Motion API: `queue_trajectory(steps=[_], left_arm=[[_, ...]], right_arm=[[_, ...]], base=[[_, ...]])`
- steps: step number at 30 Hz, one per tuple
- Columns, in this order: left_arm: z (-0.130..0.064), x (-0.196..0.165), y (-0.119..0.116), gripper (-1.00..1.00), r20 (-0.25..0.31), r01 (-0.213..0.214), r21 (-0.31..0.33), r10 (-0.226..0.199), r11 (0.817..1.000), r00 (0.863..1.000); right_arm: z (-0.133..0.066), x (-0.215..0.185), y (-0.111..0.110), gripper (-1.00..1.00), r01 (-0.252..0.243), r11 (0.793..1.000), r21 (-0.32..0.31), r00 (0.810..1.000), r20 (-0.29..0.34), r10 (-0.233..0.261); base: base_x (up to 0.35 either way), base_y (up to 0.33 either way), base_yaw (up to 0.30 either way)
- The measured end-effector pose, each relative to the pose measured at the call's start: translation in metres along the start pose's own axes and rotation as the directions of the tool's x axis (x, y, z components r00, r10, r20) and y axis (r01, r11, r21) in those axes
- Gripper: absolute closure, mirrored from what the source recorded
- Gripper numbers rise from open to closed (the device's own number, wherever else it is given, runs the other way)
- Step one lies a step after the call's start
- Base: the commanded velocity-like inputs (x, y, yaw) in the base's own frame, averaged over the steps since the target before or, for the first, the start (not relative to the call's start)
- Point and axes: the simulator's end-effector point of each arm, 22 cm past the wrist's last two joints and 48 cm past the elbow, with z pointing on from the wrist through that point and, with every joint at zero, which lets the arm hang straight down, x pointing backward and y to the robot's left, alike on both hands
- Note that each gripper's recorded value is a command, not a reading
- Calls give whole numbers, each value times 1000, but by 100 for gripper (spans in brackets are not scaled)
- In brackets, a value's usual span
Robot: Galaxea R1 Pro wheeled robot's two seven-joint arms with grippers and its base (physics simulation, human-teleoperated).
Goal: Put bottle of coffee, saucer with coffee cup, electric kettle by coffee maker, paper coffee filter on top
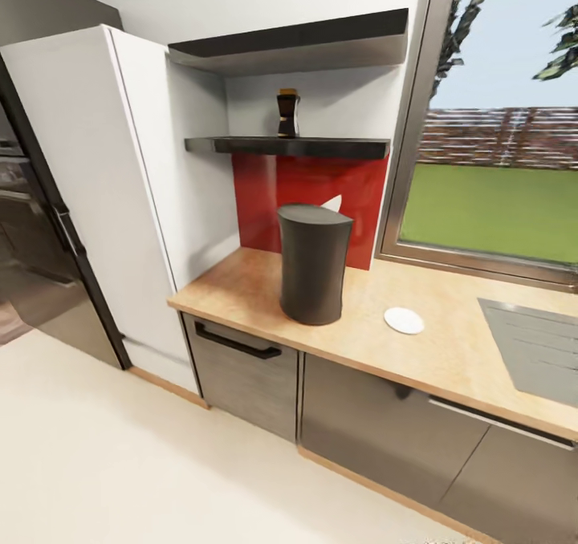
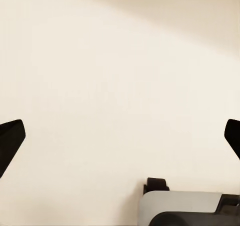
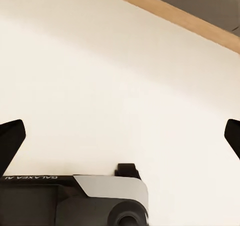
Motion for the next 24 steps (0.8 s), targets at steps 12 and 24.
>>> queue_trajectory(steps=[12, 24], left_arm=[[0, 0, 0, -100, 0, 0, 0, 0, 1000, 1000], [0, 0, 0, -100, -1, 2, -1, -2, 1000, 1000]], right_arm=[[0, 0, -2, -100, -2, 1000, 4, 1000, 0, 2], [0, -1, -4, -100, -2, 1000, 5, 1000, 2, 2]], base=[[117, 315, -300], [1, 335, -300]])
